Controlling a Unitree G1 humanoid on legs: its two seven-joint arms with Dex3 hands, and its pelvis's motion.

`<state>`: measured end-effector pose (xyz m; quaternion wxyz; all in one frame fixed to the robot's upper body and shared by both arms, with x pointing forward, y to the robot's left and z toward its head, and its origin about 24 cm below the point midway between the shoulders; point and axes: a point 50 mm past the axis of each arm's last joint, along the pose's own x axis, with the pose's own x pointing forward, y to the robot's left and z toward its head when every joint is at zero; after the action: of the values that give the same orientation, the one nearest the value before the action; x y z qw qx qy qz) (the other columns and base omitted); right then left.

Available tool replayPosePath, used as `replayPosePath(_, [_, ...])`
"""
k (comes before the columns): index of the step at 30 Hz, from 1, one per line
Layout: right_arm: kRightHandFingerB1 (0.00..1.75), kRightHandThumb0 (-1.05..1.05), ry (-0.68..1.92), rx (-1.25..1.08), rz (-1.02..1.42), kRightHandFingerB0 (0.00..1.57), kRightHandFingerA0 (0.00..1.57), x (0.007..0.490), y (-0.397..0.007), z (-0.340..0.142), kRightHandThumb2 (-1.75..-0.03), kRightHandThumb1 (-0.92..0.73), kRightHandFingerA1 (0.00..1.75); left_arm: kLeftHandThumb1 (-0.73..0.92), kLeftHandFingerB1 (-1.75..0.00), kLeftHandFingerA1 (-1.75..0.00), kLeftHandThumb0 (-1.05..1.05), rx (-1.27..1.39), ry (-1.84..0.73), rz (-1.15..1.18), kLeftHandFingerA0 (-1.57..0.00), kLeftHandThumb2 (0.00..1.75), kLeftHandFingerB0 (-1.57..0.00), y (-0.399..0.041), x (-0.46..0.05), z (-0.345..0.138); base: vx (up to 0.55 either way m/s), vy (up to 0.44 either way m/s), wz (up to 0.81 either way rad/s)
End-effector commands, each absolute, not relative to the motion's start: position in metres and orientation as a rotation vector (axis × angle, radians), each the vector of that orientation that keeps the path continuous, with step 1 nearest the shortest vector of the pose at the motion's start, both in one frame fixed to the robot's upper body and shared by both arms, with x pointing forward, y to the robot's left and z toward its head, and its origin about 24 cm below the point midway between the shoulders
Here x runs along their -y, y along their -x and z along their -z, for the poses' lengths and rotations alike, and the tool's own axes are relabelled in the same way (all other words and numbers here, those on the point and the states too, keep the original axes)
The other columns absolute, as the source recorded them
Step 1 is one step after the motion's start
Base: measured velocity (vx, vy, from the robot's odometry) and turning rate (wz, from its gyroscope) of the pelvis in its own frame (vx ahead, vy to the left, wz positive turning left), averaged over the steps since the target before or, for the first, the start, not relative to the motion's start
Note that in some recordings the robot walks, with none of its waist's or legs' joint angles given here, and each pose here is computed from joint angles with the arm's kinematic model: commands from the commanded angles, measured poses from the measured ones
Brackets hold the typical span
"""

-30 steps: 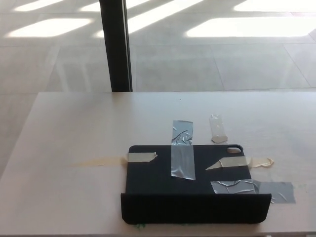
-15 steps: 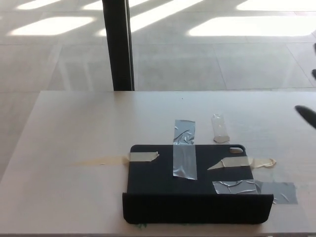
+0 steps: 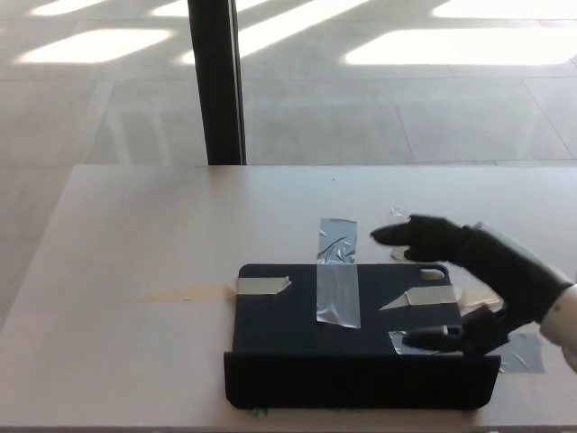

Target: The robot uses its right hand to open a folded tablet cover kept in the middle of the desk

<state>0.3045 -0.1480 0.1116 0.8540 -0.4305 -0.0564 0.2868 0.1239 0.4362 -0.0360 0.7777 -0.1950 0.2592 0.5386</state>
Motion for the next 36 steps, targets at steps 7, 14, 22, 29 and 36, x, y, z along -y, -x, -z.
replayPosePath(7, [0.41,-0.88,1.423,-0.078,-0.919,0.24,0.48,0.134,-0.294,-0.065,-0.83,-0.45,0.71,0.43,-0.78,-0.93,-0.44,-0.513,0.450,-1.197,-0.94,0.58,-0.73,-0.126,-0.450,0.019,0.00,0.000,0.00])
replayPosePath(14, [0.34,-0.92,1.608,-0.089,-0.997,0.30,0.60,0.127,-0.282,-0.061,-0.58,-0.51,1.05,0.41,-0.79,-0.93,-0.44,-0.492,0.458,-1.199,-0.91,0.58,-0.73,-0.128,-0.451,0.018,0.00,0.000,0.00])
replayPosePath(22, [0.39,-0.73,1.802,-0.119,-0.948,0.30,0.72,0.127,-0.281,-0.059,-0.60,-0.51,1.47,0.40,-0.79,-0.90,-0.45,-0.500,0.433,-1.180,-0.90,0.58,-0.75,-0.128,-0.451,0.018,0.00,0.000,0.00])
replayPosePath(29, [0.36,-0.68,1.561,-0.110,-0.876,0.29,0.60,0.120,-0.256,-0.063,-0.57,-0.57,0.92,0.41,-0.77,-0.90,-0.46,-0.481,0.432,-1.177,-0.89,0.59,-0.72,-0.127,-0.454,0.014,0.00,0.000,0.00])
replayPosePath(36, [0.38,-0.68,1.501,-0.060,-0.868,0.32,0.56,0.120,-0.213,-0.059,-0.57,-0.56,1.10,0.41,-0.78,-0.91,-0.46,-0.472,0.434,-1.176,-0.88,0.59,-0.73,-0.126,-0.454,0.014,0.00,0.000,0.00])
